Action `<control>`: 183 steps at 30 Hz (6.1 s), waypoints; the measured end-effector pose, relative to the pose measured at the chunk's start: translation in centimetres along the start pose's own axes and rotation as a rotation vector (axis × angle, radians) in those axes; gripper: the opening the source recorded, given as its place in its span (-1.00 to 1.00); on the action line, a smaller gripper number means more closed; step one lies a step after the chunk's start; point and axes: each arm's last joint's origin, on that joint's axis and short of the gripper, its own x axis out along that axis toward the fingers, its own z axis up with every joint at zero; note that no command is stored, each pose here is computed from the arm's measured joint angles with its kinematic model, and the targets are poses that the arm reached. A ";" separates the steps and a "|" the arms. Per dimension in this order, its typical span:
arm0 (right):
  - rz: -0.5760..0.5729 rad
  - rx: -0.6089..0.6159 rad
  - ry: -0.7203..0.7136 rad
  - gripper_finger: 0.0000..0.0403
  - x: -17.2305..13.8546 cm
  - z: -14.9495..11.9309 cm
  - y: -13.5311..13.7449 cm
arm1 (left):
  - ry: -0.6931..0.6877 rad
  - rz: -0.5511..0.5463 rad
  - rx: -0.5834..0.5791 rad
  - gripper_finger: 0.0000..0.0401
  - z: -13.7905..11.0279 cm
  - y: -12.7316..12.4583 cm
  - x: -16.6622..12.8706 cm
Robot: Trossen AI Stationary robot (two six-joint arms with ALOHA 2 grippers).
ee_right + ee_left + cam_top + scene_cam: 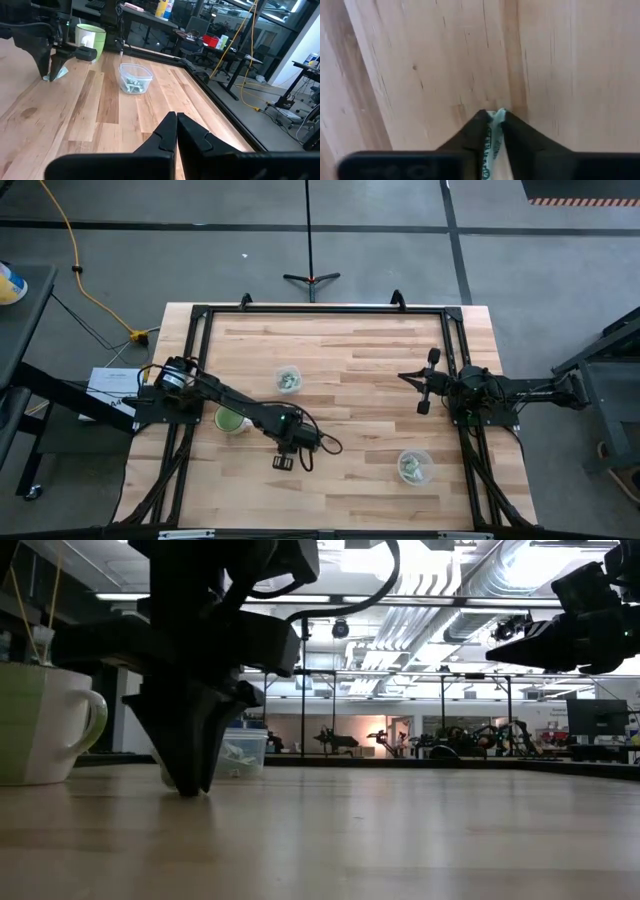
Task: Pick and place items into bin
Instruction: Put the green stevia packet into the top transparent bin, then return to Home Position
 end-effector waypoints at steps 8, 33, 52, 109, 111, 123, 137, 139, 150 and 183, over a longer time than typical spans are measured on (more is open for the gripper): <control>0.000 0.000 0.000 -0.97 0.0 0.0 0.0 | 0.040 0.045 -0.007 -0.89 1.2 2.1 -1.6; 0.003 -0.002 0.006 -0.99 0.0 -0.1 0.0 | 0.188 0.268 -0.033 -0.84 1.5 13.1 -8.4; 0.004 -0.002 0.008 -0.99 0.0 -0.1 0.0 | 0.037 0.209 -0.225 -0.19 0.6 16.7 -9.0; 0.339 0.254 -0.201 -1.00 -0.8 1.5 0.5 | -1.473 0.298 -0.191 -0.68 -25.2 7.0 -6.7; 0.333 0.255 -0.207 -1.00 -1.0 1.4 0.4 | -1.473 0.297 -0.191 -0.78 -25.2 7.0 -6.7; 0.321 0.244 -0.178 -1.00 -1.2 1.1 0.5 | -1.475 0.251 -0.171 -0.60 -25.2 6.9 -6.7; 0.287 0.246 -0.166 -1.00 -1.1 1.0 0.4 | -1.475 0.252 -0.172 -0.14 -25.2 6.9 -6.7; 0.287 0.246 -0.166 -1.00 -1.1 1.0 0.4 | -1.475 0.252 -0.172 -0.15 -25.2 6.9 -6.7; 0.287 0.246 -0.166 -1.00 -1.1 1.0 0.4 | -1.474 0.252 -0.173 -0.16 -25.2 6.9 -6.7; 0.287 0.246 -0.166 -1.00 -1.1 1.0 0.4 | -1.474 0.253 -0.173 -0.17 -25.2 6.9 -6.7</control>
